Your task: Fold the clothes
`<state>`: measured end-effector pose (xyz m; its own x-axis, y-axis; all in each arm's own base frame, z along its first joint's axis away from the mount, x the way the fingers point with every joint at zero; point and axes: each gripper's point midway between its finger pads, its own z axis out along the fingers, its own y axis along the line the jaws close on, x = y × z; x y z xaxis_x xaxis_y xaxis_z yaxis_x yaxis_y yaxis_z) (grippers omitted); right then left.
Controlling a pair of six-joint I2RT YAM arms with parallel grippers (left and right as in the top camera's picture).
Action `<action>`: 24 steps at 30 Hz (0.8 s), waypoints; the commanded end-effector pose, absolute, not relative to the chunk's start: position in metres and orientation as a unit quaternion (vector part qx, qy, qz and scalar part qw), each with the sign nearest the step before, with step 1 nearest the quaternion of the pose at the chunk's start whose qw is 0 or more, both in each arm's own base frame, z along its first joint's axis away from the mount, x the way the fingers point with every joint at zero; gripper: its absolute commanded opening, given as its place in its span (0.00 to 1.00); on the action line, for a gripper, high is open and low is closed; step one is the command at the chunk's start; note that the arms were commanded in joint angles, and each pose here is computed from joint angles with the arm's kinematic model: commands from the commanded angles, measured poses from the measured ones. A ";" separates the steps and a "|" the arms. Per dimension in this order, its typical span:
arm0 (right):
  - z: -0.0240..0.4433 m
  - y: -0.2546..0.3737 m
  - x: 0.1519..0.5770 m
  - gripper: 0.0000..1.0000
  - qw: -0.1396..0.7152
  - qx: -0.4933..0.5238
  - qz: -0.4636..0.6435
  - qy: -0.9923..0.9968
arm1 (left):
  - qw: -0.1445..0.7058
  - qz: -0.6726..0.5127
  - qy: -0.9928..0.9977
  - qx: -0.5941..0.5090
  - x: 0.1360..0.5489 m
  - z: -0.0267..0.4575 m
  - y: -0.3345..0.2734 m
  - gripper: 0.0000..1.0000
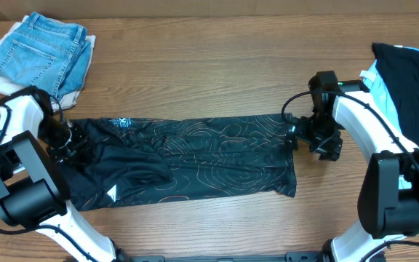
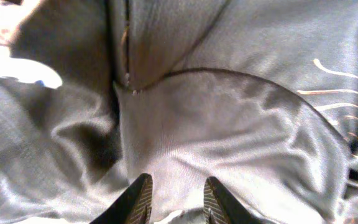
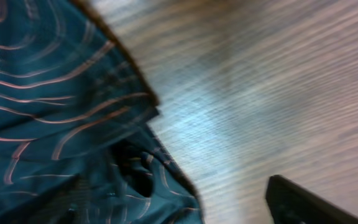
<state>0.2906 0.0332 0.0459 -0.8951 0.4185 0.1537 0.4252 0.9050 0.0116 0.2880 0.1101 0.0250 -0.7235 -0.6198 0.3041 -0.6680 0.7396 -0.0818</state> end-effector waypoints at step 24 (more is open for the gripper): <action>0.052 0.043 0.316 1.00 0.005 -0.111 -0.318 -0.942 | 0.110 0.137 -0.965 0.195 0.337 0.079 0.030 1.00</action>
